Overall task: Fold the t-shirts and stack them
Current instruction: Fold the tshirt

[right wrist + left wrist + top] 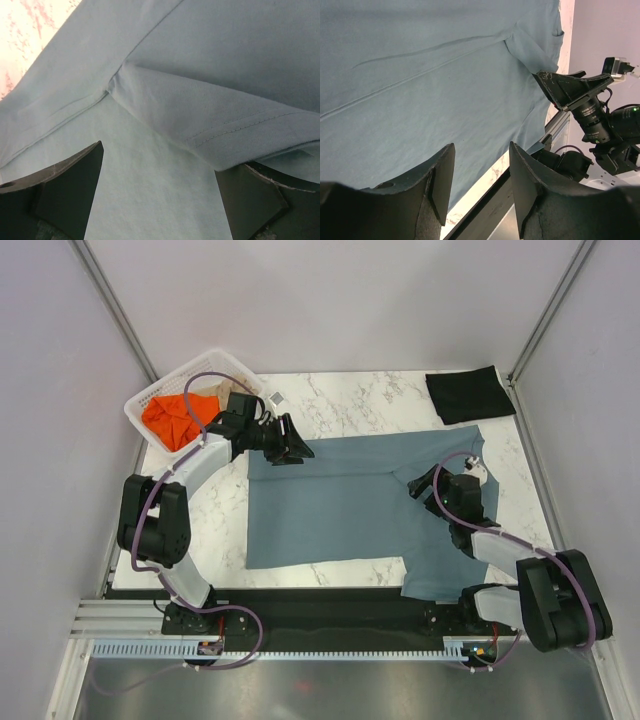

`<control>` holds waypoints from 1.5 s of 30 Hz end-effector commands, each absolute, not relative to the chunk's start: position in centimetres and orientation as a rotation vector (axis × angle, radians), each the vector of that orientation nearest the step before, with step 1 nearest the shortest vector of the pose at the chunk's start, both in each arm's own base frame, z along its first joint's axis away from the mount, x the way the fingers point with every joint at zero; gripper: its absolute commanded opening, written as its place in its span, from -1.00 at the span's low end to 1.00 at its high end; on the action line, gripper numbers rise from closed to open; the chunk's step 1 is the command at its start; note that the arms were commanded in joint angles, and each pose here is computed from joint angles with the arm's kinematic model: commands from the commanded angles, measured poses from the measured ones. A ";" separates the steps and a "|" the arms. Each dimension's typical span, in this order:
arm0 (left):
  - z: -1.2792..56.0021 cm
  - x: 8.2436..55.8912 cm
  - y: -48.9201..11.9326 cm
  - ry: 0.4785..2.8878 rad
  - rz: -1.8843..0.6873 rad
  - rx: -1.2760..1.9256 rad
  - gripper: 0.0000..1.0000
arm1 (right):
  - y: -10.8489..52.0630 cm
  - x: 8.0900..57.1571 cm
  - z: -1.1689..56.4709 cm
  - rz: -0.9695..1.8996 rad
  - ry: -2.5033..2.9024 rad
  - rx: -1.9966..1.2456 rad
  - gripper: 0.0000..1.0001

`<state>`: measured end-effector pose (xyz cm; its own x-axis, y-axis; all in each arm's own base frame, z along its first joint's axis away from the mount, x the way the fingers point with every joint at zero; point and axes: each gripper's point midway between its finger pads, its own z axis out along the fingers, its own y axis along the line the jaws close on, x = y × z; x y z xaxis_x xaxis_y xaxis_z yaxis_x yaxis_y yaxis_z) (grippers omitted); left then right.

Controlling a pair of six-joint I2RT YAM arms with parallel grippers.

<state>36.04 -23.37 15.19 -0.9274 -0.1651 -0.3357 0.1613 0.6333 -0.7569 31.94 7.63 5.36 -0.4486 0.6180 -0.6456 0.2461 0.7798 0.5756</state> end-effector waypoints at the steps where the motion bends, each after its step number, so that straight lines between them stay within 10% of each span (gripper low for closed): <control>1: 17.4 36.8 -24.0 2.415 -1.262 0.040 0.09 | 7.8 33.6 6.3 0.490 2.014 0.619 0.94; 39: 16.8 36.2 -23.6 2.425 -1.242 -0.020 0.08 | 8.4 30.5 15.5 0.708 1.839 0.780 0.80; 45: 16.3 35.7 -23.7 2.437 -1.246 -0.017 0.08 | 6.9 32.1 14.3 0.474 1.995 0.756 0.39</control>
<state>35.70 -23.33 14.65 -0.9340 -0.1773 -0.3102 0.1382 0.6214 -0.7712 31.37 8.05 14.65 -0.3694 0.7245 -0.5819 0.2594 0.6817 0.6841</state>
